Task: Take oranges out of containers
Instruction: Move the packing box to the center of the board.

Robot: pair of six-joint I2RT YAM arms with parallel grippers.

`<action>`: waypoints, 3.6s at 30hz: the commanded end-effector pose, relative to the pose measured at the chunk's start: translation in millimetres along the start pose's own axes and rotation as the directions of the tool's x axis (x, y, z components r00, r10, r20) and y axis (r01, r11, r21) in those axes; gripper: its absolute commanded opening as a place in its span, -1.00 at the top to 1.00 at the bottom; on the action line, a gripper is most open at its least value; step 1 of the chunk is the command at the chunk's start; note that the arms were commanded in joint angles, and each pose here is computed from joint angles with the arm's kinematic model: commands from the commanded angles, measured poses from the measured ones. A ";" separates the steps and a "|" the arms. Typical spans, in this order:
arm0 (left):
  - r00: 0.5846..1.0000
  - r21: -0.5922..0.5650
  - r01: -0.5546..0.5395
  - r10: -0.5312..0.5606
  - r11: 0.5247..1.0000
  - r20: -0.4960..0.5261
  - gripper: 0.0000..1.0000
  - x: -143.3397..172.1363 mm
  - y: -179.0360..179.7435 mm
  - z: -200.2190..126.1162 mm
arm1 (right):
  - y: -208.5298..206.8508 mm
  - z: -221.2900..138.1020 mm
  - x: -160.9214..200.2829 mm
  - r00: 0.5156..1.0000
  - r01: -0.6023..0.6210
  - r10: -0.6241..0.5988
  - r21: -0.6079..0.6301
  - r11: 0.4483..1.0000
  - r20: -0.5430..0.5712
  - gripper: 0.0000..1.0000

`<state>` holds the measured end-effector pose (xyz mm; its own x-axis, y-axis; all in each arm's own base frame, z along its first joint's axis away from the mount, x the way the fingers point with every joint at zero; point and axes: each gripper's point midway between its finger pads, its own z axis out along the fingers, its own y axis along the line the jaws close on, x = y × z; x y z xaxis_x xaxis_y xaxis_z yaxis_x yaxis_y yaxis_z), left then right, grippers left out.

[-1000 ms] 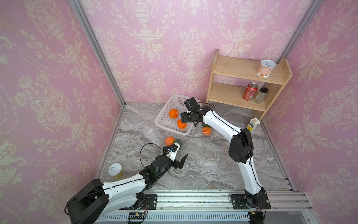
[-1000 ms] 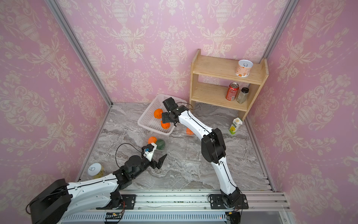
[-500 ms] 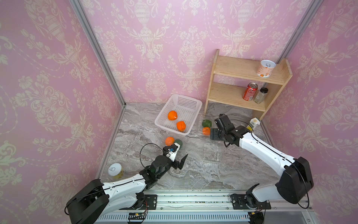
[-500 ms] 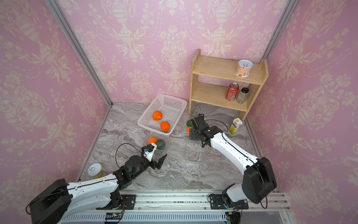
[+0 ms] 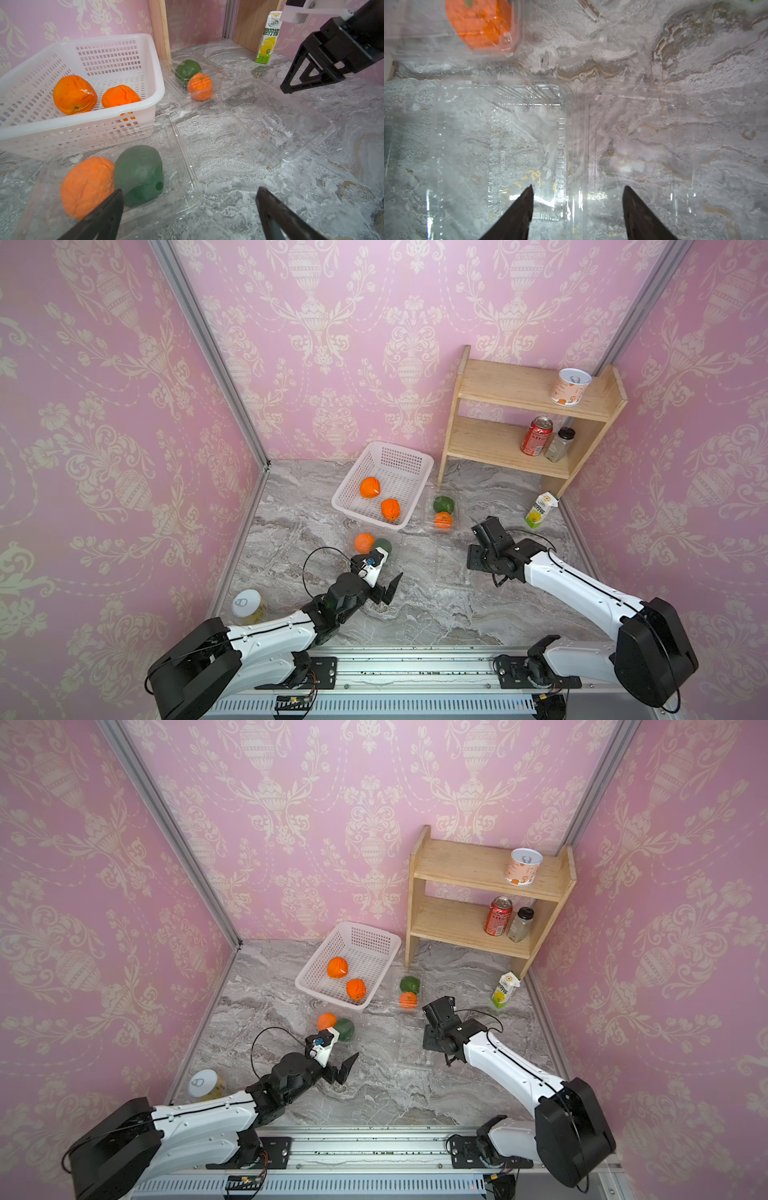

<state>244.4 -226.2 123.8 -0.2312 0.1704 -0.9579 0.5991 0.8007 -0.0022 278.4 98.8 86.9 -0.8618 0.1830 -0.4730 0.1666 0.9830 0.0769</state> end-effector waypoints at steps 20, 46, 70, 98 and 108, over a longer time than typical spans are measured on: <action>0.999 0.014 0.032 -0.032 0.999 -0.013 -0.99 -3.1 -3.5 11.2 | -5.4 35.1 5.5 0.996 -0.052 0.056 0.052 0.997 -0.074 0.73; 0.999 0.024 0.045 -0.045 0.999 -0.017 -0.99 -2.9 -5.6 12.2 | -135.0 3.0 -10.2 0.961 -0.267 0.278 0.223 0.938 -0.018 0.71; 0.995 0.183 0.099 -0.102 0.978 0.008 -0.99 -20.2 -33.8 13.6 | -105.2 -47.7 -39.2 0.964 -0.220 0.226 -0.053 0.974 0.142 -0.68; 0.896 -0.223 0.189 -0.260 0.956 -0.359 -0.56 -50.0 -14.9 162.6 | 12.5 34.3 -142.0 0.987 -0.135 0.157 -0.424 0.895 0.018 -0.51; 0.849 -0.252 0.253 -0.339 0.934 -0.405 -0.27 -54.4 -6.2 198.2 | 31.0 64.8 -164.8 0.988 -0.142 0.156 -0.487 0.862 -0.012 -0.41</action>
<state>403.2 -360.6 130.1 -0.6536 0.1183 -0.7475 0.3445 0.9260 -0.1546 436.4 87.4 89.2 -0.8526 0.3421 -0.3951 0.1017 0.8501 0.5167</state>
